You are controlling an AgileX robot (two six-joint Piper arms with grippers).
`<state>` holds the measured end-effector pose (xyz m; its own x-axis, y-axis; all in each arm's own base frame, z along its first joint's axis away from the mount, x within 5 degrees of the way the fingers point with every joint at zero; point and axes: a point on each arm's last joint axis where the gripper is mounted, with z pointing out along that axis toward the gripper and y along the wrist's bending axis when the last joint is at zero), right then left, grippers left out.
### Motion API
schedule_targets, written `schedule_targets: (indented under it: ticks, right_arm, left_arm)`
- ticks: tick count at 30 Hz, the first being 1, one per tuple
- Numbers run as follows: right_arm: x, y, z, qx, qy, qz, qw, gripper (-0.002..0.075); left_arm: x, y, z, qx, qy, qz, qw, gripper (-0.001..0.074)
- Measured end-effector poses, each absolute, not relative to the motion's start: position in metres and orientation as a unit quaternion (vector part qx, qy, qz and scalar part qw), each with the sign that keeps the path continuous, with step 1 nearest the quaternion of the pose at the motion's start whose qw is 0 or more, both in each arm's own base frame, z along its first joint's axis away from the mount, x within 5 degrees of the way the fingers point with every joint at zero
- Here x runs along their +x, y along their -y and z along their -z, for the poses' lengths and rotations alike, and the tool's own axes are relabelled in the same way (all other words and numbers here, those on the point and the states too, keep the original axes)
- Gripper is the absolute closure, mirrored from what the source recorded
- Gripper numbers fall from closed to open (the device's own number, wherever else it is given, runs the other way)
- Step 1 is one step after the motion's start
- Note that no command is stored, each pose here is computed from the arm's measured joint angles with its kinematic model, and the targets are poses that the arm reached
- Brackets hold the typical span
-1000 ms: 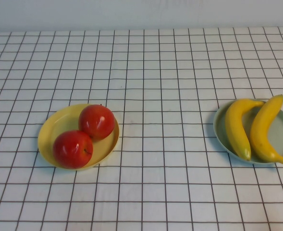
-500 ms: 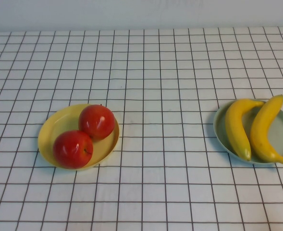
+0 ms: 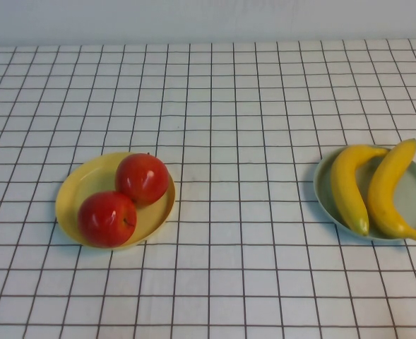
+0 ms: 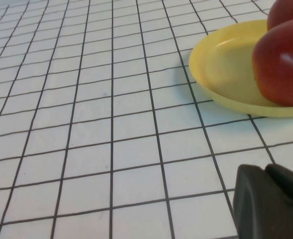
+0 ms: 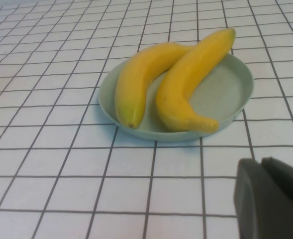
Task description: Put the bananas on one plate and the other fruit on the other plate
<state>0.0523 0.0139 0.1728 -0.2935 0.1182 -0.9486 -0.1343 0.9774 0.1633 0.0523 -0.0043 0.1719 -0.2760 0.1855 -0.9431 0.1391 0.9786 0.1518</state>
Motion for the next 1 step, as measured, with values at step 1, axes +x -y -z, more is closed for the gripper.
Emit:
schedule_targets:
  ticks: [1]
  right_arm:
    - [0.0523,-0.0139,-0.1728,-0.005,-0.797,-0.106,0.594,0.0740]
  left_arm:
    - [0.0523,0.0043,-0.1719,0.102,-0.799,-0.020,0.593,0.0736]
